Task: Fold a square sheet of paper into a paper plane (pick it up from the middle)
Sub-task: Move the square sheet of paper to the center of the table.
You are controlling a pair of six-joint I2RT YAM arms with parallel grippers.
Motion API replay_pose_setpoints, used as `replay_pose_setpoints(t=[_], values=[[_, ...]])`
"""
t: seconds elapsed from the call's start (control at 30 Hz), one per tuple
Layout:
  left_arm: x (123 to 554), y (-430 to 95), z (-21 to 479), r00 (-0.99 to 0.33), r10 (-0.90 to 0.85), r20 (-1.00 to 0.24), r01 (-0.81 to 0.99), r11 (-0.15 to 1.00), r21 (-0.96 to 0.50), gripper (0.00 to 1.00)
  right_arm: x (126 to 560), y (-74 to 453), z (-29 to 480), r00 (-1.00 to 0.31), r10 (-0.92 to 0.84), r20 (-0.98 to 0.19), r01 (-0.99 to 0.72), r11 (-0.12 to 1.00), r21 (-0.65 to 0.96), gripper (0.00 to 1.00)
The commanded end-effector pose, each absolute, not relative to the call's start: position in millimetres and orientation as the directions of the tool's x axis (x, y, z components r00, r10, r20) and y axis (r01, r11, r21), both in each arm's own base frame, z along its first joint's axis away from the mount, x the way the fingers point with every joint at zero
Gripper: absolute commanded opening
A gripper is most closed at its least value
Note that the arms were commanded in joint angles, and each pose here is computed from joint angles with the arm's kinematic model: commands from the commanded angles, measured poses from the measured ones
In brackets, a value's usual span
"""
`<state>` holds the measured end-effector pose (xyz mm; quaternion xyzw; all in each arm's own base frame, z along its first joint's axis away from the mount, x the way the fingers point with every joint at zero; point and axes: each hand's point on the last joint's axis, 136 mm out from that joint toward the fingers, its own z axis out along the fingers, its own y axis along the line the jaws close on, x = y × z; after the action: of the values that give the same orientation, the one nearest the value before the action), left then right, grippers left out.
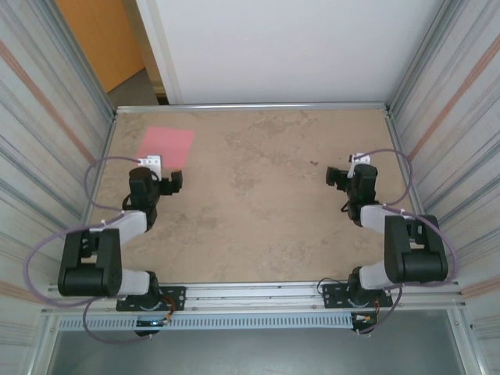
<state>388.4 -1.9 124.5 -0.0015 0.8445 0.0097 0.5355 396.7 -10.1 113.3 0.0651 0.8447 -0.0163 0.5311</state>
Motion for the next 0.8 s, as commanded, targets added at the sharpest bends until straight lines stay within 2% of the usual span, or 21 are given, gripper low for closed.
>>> replay_pose_setpoints(t=[0.0,0.13,0.23,0.37,0.43,0.57,0.77], values=[[378.9,-1.8,139.1,-0.499,-0.111,-0.859,-0.081,0.993,-0.081,0.98,391.7,-13.5,135.5,-0.478,0.183,-0.859,0.216,0.972,0.086,0.99],[375.2,-23.8,154.6,-0.556,-0.29,-0.779,-0.085,0.952,-0.294,0.94,387.3,12.9,144.4,-0.584,0.324,-0.745,0.213,0.946,0.245,0.99],[380.3,-36.2,154.5,-0.609,-0.425,-0.67,-0.142,0.889,-0.435,0.92,383.1,32.0,139.6,-0.627,0.432,-0.648,0.262,0.901,0.347,0.99],[400.2,-60.7,146.7,-0.668,-0.494,-0.556,-0.126,0.812,-0.57,0.83,378.6,64.8,126.5,-0.714,0.504,-0.486,0.304,0.848,0.433,0.99],[411.1,-62.5,132.8,-0.681,-0.543,-0.491,-0.185,0.777,-0.602,0.77,377.0,79.5,117.7,-0.744,0.515,-0.426,0.322,0.835,0.447,0.99],[434.3,-66.5,114.7,-0.704,-0.575,-0.416,-0.238,0.743,-0.625,0.57,376.7,107.7,109.9,-0.781,0.516,-0.352,0.311,0.81,0.498,0.99],[466.0,-43.7,85.0,-0.697,-0.624,-0.354,-0.385,0.742,-0.549,0.37,372.3,133.6,101.8,-0.818,0.478,-0.32,0.278,0.815,0.509,0.91]])
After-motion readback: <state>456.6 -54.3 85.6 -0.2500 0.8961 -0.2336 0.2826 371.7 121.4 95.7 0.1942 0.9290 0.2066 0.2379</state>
